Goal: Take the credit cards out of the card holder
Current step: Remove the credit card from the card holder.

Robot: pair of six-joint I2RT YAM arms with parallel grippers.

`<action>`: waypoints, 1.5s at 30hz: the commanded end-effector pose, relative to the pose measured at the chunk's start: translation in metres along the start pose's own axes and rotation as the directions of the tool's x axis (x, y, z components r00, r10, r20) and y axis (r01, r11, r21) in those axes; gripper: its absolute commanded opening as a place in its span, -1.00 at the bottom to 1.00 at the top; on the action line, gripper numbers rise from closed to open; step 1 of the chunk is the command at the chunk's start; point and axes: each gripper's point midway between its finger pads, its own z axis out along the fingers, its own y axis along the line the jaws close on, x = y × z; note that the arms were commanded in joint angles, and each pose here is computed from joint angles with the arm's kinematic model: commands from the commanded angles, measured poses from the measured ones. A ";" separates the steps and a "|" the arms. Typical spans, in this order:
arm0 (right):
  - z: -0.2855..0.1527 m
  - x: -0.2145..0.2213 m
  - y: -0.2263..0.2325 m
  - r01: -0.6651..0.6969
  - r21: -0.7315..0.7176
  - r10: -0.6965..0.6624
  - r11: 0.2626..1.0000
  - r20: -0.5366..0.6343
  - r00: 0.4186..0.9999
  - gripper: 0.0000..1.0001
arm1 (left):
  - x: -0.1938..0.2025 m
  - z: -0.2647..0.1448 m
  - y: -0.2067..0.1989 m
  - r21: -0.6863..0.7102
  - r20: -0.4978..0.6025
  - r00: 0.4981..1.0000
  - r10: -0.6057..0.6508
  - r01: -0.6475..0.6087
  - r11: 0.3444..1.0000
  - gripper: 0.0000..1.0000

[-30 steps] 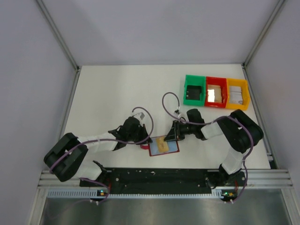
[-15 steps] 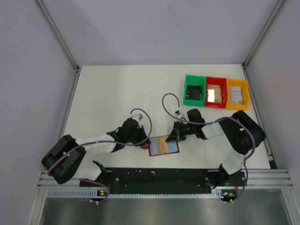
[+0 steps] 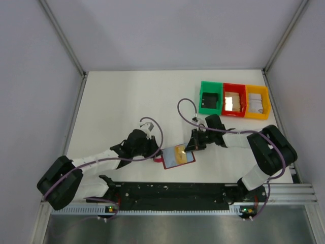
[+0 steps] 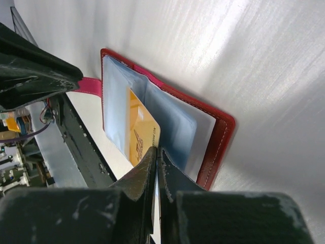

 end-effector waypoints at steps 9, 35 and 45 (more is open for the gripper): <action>-0.012 -0.021 0.009 0.089 0.012 -0.089 0.996 0.041 0.995 -1.00 | -0.051 -0.006 -0.071 0.259 0.154 0.908 0.390 -0.418 0.871 0.50; -0.035 -0.037 0.042 0.189 -0.083 -0.181 0.979 0.095 0.979 -1.00 | -0.061 0.020 -0.089 0.406 0.088 0.963 0.253 -0.267 0.874 0.38; -0.032 -0.032 0.036 0.174 -0.078 -0.167 0.982 0.084 0.982 -1.00 | -0.059 0.032 -0.097 0.500 0.134 0.876 0.463 -0.463 0.732 0.43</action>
